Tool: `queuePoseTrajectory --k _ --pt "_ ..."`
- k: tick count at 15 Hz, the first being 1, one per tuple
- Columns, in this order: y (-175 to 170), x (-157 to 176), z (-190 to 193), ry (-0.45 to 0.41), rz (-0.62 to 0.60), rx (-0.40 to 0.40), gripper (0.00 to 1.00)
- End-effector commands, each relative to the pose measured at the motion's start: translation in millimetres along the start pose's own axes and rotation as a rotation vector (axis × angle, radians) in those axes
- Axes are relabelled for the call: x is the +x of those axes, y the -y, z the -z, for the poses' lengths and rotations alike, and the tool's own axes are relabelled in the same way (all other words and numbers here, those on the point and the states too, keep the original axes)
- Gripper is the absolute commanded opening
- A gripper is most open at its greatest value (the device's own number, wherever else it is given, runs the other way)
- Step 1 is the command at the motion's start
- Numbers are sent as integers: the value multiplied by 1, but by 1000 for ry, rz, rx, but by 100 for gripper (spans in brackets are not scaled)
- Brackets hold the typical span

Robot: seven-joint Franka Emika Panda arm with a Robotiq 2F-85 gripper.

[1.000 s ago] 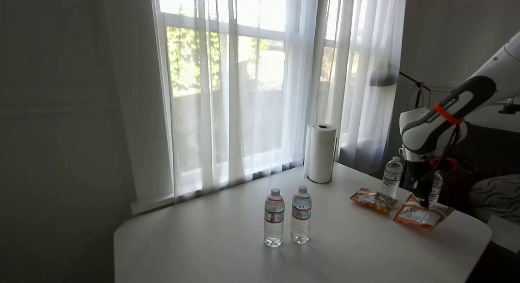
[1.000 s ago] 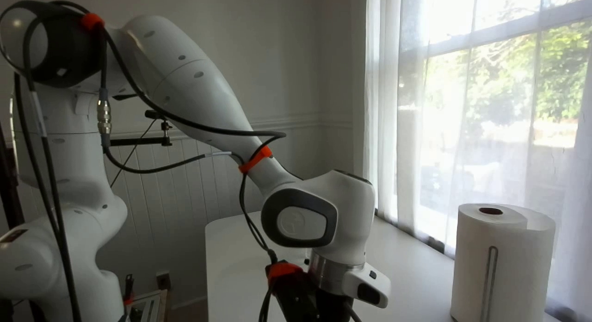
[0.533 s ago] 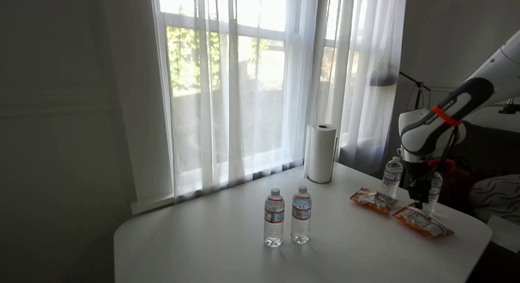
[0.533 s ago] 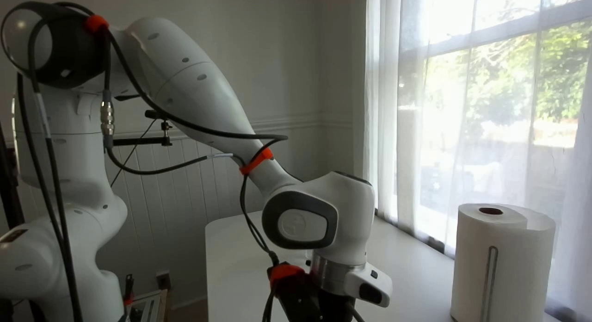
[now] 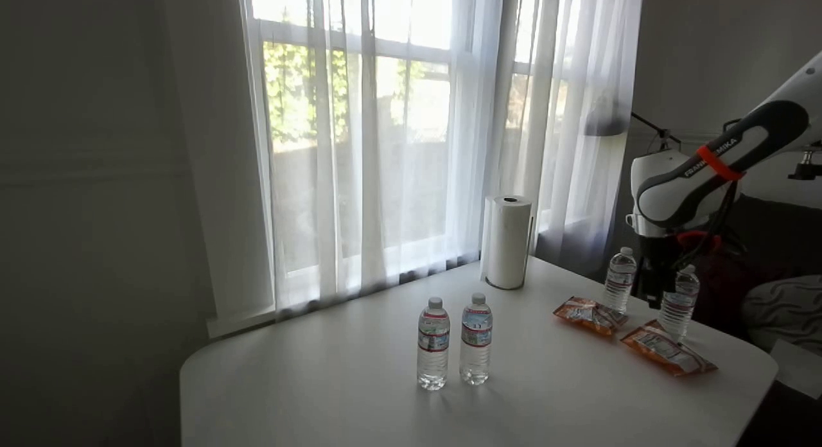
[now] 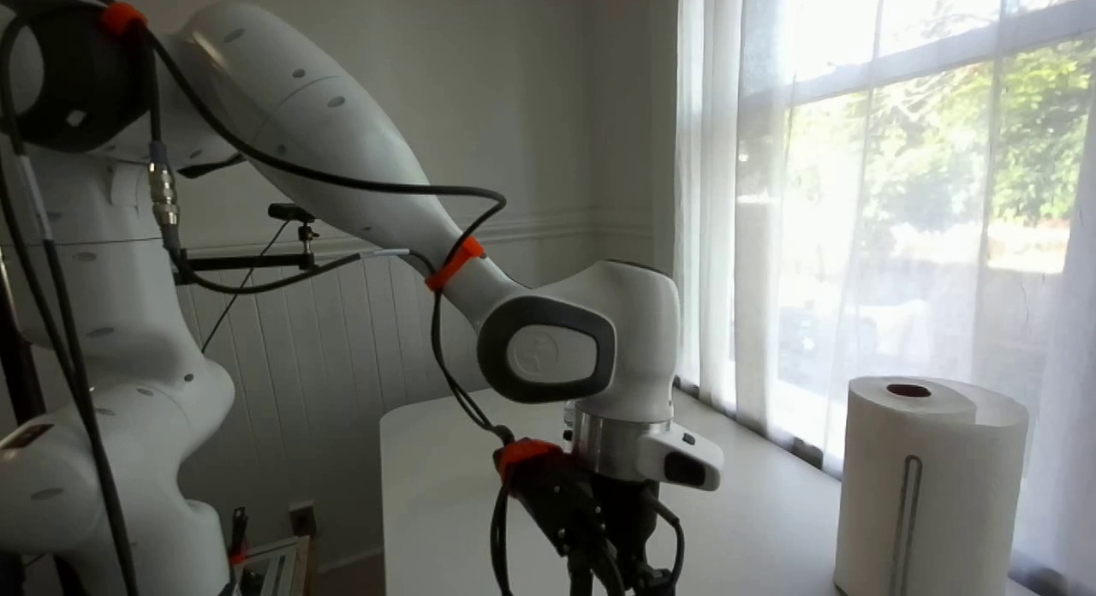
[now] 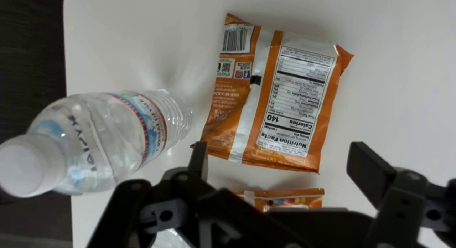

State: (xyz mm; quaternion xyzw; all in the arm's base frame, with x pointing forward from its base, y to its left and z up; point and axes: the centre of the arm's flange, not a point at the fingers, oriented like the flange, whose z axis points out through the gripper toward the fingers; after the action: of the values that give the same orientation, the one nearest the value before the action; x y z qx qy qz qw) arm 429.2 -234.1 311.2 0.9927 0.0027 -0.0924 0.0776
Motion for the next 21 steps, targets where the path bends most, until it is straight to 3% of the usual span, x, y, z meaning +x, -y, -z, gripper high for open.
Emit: queuePoseTrajectory --k 1,9,13,17,18,21 --pt "-1 -23 51 -75 -41 -44 100" --pt "-35 -49 159 -217 -158 -54 100" --pt "-50 -58 198 -269 -281 -12 100" --pt "-63 -61 219 -303 -445 89 100" --pt "-56 -58 207 -296 -360 37 100" --pt "-61 -60 214 -303 -412 65 100"
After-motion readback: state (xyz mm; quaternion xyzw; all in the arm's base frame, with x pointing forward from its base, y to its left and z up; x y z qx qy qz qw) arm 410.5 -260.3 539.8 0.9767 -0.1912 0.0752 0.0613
